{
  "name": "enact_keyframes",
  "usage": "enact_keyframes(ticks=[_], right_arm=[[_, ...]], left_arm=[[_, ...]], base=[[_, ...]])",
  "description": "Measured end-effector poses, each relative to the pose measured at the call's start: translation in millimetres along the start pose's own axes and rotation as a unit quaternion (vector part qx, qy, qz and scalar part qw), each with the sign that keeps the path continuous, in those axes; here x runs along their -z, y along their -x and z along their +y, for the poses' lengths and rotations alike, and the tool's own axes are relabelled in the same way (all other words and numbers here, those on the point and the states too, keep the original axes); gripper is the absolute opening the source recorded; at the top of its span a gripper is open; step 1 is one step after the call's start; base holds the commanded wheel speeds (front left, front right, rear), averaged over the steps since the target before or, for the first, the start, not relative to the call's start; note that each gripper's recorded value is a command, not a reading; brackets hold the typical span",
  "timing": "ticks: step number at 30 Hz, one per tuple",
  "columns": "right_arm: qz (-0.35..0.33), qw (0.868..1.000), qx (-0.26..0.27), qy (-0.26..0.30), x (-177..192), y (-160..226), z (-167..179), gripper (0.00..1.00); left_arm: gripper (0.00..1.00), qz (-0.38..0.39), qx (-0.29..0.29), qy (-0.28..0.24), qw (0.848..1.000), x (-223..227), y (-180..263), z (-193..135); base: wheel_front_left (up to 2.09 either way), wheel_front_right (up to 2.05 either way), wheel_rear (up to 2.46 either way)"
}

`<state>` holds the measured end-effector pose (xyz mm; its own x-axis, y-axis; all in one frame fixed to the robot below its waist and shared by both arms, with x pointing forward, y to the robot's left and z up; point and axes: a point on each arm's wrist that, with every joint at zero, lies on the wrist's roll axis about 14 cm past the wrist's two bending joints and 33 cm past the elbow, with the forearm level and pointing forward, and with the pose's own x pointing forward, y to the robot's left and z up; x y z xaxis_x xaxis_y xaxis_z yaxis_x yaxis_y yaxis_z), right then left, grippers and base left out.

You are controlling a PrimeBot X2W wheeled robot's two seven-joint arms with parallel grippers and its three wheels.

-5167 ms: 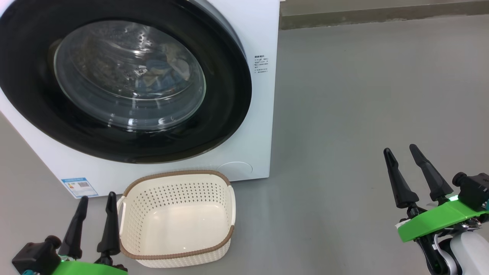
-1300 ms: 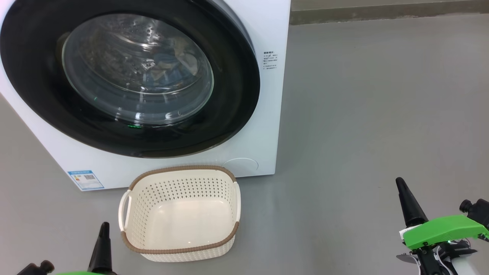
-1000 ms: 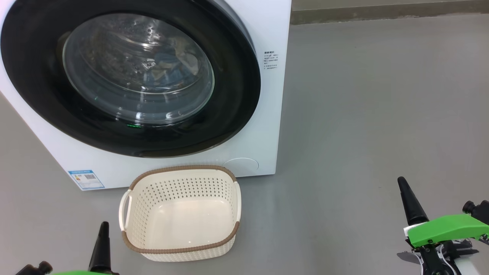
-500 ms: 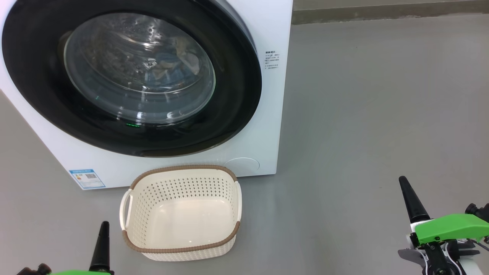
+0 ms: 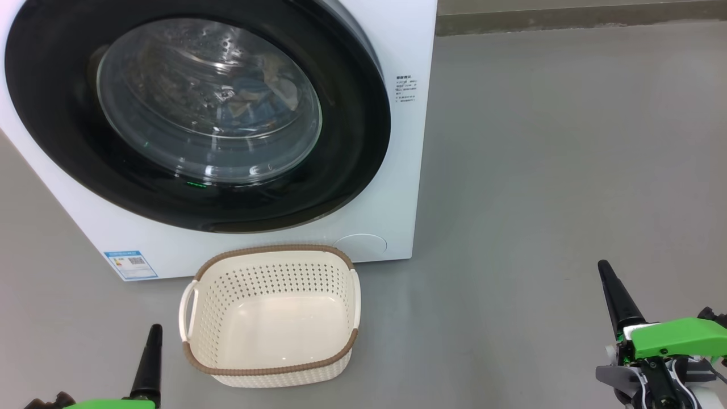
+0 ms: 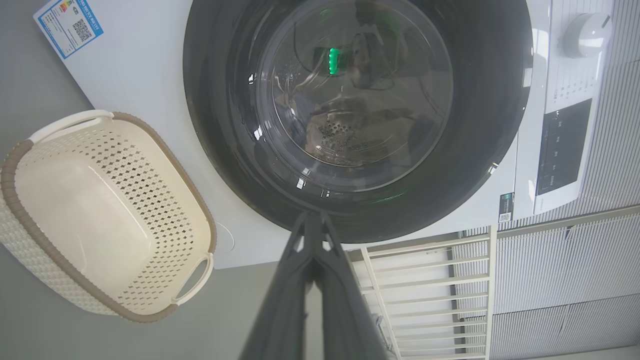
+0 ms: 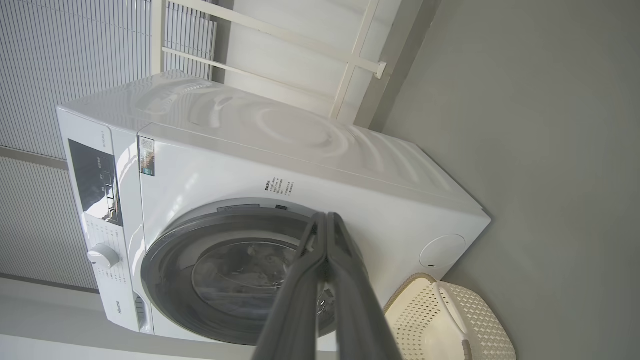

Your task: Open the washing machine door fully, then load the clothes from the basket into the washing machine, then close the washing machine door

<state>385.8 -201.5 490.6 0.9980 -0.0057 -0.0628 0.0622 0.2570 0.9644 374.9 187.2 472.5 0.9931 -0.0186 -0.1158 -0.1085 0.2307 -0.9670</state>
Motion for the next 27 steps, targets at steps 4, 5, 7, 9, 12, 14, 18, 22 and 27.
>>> enact_keyframes(ticks=[4, 5, 7, 9, 12, 14, 18, 22, 27], right_arm=[[-0.003, 1.0, -0.001, -0.024, -1.3, -0.1, 0.2, 0.0], [-0.002, 1.0, -0.001, -0.028, -1.0, -0.2, 0.4, 0.0], [-0.003, 0.999, -0.002, -0.037, -0.6, -0.3, 1.0, 0.0], [-0.002, 0.999, -0.003, -0.049, -0.4, -0.3, 1.4, 0.0], [-0.005, 0.998, -0.003, -0.065, -1.9, -0.3, 1.3, 0.0], [-0.006, 0.997, -0.004, -0.074, -2.9, -0.2, 1.4, 0.0], [-0.006, 0.995, -0.003, -0.096, -2.5, 1.9, -0.5, 0.0], [-0.007, 0.993, -0.002, -0.115, -3.0, 2.6, -1.7, 0.0], [-0.01, 0.991, -0.004, -0.134, -3.5, 2.7, -0.8, 0.0]], left_arm=[[0.0, 0.001, 0.001, 0.017, 1.0, -0.5, 0.2, -0.3], [0.0, 0.001, 0.001, 0.023, 1.0, -0.5, 0.2, -0.4], [0.0, 0.001, 0.001, 0.033, 0.999, -0.8, 0.3, -0.5], [0.0, 0.0, 0.002, 0.042, 0.999, -1.4, 0.4, -0.4], [0.0, 0.0, 0.003, 0.056, 0.998, -1.3, 0.5, -1.0], [0.0, 0.001, 0.004, 0.068, 0.998, -1.1, 0.6, -1.3], [0.0, 0.002, 0.007, 0.083, 0.997, -1.8, 0.6, -2.6], [0.0, 0.002, 0.012, 0.104, 0.995, -2.3, -0.5, -5.4], [0.0, 0.001, 0.015, 0.115, 0.993, -3.7, -0.8, -6.4]], base=[[0.0, 0.0, 0.0], [0.0, 0.0, 0.0], [0.0, 0.0, 0.0], [0.0, 0.0, 0.0], [0.0, 0.0, 0.0], [0.0, 0.0, 0.0], [0.0, 0.0, 0.0], [0.0, 0.0, 0.0], [0.0, 0.0, 0.0]])
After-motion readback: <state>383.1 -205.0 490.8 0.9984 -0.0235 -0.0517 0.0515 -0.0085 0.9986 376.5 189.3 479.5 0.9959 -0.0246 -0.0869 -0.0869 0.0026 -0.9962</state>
